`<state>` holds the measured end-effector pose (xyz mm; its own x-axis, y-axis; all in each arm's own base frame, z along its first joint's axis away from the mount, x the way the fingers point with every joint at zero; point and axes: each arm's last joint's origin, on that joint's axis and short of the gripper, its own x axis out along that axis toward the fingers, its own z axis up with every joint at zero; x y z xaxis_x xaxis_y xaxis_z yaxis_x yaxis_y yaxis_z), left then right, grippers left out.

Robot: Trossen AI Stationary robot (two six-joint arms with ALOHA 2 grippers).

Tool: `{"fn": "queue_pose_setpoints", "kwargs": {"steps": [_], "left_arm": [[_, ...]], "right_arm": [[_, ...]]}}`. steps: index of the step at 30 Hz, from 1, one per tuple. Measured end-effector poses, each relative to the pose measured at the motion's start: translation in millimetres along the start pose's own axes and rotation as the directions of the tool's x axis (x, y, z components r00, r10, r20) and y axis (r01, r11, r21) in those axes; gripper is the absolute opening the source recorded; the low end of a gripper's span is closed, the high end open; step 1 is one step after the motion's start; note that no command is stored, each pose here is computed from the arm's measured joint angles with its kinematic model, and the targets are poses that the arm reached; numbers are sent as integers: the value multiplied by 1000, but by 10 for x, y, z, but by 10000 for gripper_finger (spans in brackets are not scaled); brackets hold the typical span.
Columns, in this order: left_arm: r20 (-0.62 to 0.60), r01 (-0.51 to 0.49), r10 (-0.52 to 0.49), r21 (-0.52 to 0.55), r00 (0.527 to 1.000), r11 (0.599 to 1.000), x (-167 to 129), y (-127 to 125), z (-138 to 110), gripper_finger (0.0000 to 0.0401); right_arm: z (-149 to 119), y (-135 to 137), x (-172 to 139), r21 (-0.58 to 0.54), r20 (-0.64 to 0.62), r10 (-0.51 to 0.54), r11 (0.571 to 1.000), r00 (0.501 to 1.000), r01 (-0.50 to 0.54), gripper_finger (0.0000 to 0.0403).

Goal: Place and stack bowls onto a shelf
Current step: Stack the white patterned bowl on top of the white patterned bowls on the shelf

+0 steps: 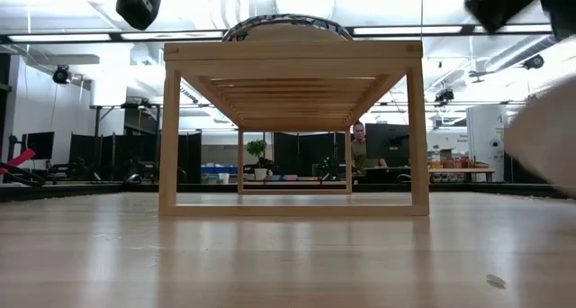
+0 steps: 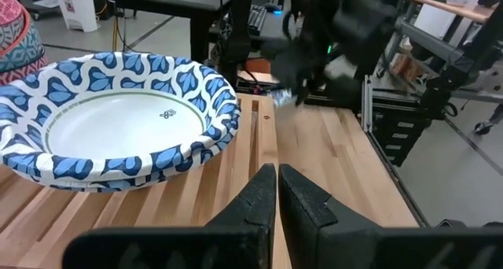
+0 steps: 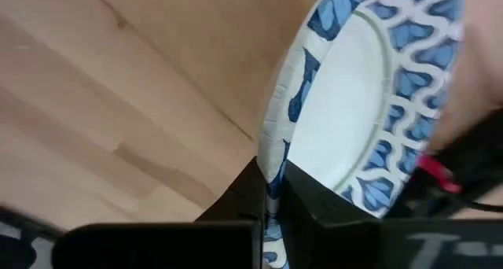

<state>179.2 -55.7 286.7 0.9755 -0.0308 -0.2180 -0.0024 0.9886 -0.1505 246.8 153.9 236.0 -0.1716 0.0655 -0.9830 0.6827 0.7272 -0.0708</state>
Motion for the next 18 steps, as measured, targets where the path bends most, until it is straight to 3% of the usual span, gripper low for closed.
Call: {"fn": "queue_pose_setpoints", "kwargs": {"steps": [5,8,14,18], "left_arm": [[0,0,0,19,1000,1000,0,1,0,0],[-1,-1,1,34,1000,999,1,2,0,0],[-3,-2,2,35,1000,999,4,2,-4,0],[-6,-3,3,36,1000,999,8,2,-7,0]], "right_arm": [[-67,-114,-549,-1,148,-62,998,987,63,11],[-79,-121,-867,-71,296,20,997,955,1,11],[-91,-176,-1431,-148,551,135,987,824,-63,11],[-115,-236,-1759,-200,696,180,978,695,-53,11]]}}
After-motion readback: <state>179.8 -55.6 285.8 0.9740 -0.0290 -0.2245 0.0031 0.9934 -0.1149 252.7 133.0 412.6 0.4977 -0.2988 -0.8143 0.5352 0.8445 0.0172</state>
